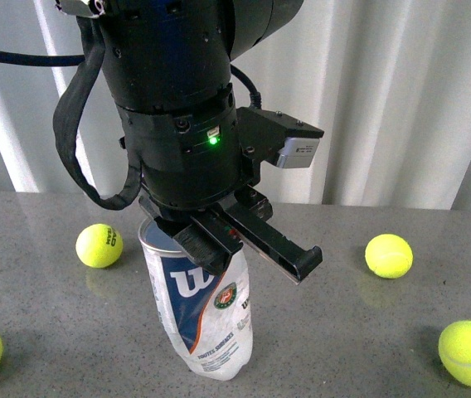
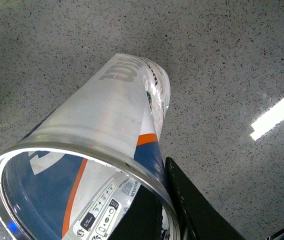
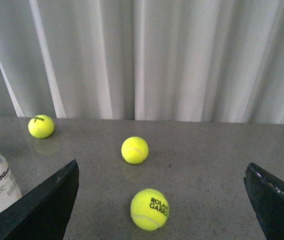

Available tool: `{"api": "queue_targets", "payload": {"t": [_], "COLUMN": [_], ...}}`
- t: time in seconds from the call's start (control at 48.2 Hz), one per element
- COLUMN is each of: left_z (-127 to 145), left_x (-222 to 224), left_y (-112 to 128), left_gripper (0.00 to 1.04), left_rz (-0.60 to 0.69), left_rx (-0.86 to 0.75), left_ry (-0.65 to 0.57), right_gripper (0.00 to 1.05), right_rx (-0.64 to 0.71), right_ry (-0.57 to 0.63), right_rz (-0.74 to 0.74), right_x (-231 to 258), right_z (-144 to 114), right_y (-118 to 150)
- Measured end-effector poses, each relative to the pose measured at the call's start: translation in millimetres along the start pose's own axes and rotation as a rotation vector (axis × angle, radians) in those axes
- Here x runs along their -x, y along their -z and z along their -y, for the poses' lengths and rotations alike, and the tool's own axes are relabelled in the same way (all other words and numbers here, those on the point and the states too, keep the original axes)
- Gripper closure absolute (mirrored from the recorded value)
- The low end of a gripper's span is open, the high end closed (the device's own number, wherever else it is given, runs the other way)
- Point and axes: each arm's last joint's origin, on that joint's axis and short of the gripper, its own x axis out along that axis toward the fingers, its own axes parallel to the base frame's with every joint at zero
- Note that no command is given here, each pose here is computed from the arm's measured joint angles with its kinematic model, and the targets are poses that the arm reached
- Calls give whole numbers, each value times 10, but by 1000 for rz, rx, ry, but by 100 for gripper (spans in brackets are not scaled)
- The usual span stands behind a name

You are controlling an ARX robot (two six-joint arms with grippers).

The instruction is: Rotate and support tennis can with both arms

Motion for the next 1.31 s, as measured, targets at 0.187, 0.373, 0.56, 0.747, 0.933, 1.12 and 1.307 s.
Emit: {"api": "queue_targets", "payload": {"t": [0.187, 0.373, 0.56, 0.747, 0.933, 1.12, 1.307], "left_z": [9, 33, 11, -76, -172, -194, -189], "left_x": [-12, 125, 357, 591, 865, 872, 788], "left_y": [-22, -94, -83, -29, 152, 216, 267], "left_gripper": [80, 43, 6, 7, 7, 7, 18], "left_rz": [9, 60, 109, 231, 500, 505, 705], "left_rx": [10, 53, 86, 207, 554, 676, 649], "left_ry": [36, 115, 108, 150, 159, 174, -111], "right_gripper": [7, 7, 7, 7, 7, 7, 7], "right_rx": [0, 0, 0, 0, 0, 0, 0], "right_ry": [0, 0, 0, 0, 0, 0, 0], "right_rz": [0, 0, 0, 0, 0, 0, 0], "right_x": [0, 0, 0, 0, 0, 0, 0], "right_z": [0, 0, 0, 0, 0, 0, 0], "right_y": [0, 0, 0, 0, 0, 0, 0]}}
